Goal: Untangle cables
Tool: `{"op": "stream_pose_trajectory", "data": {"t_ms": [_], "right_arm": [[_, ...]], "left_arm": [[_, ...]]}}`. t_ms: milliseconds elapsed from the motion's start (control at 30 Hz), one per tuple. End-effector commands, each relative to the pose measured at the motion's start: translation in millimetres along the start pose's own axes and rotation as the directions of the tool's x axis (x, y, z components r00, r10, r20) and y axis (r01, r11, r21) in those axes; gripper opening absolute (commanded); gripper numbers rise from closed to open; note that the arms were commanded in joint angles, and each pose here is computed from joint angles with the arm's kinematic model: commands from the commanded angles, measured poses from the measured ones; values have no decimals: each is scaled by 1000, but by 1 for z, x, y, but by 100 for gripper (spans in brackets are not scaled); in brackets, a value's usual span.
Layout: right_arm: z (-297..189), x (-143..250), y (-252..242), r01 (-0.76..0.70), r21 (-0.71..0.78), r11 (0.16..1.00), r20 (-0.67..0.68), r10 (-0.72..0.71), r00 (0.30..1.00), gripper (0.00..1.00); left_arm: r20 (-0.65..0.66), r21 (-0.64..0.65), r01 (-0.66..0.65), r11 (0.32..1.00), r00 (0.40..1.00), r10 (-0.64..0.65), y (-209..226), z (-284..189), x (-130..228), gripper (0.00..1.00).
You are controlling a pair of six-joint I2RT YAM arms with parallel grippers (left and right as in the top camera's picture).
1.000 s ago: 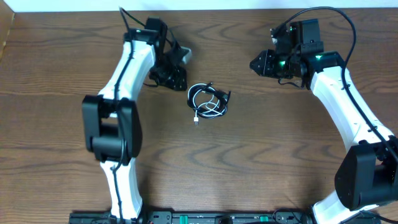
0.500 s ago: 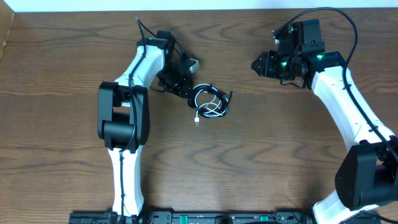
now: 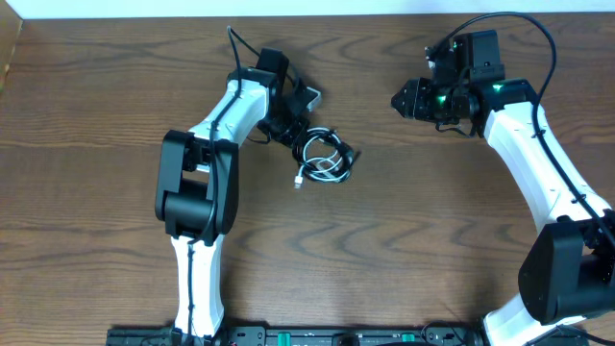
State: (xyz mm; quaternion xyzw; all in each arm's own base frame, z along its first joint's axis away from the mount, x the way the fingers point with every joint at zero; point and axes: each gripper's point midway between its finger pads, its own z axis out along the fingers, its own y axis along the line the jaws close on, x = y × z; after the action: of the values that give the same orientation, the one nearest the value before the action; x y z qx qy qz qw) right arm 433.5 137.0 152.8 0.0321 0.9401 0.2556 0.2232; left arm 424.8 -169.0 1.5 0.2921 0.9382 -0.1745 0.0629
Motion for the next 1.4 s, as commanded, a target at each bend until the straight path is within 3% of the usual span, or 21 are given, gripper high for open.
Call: {"op": "stream_pose_trajectory", "data": {"t_ms": [0, 233, 333, 567, 833, 933, 1067, 1367], "right_arm": [[-3, -4, -1, 11, 5, 1000, 10, -11, 1000, 48], [-1, -1, 7, 72, -16, 997, 0, -72, 997, 47], [1, 2, 16, 104, -43, 994, -4, -104, 995, 35], [11, 4, 69, 233, -144, 962, 48, -228, 972, 40], [18, 18, 128, 349, -254, 902, 98, -335, 937, 46], [18, 19, 144, 382, -276, 882, 128, -360, 924, 47], [18, 21, 160, 402, -300, 865, 154, -372, 915, 47], [21, 34, 180, 449, -326, 832, 162, -418, 894, 49]], "left_arm": [[-134, -112, 82, 990, 986, -96, 27, 24, 38, 7], [13, -94, 145, 985, 989, -145, 29, -49, 5, 7], [107, -118, 170, 978, 982, -157, 28, -90, -6, 7], [292, -130, 259, 957, 933, -213, 14, -157, -27, 7], [339, -85, 401, 912, 872, -352, 19, -166, -31, 7], [369, 35, 455, 890, 822, -434, 14, -177, -41, 7], [354, 286, 484, 827, 749, -561, -4, -191, -55, 7], [245, 474, 526, 706, 691, -680, -27, -200, -61, 7]]}}
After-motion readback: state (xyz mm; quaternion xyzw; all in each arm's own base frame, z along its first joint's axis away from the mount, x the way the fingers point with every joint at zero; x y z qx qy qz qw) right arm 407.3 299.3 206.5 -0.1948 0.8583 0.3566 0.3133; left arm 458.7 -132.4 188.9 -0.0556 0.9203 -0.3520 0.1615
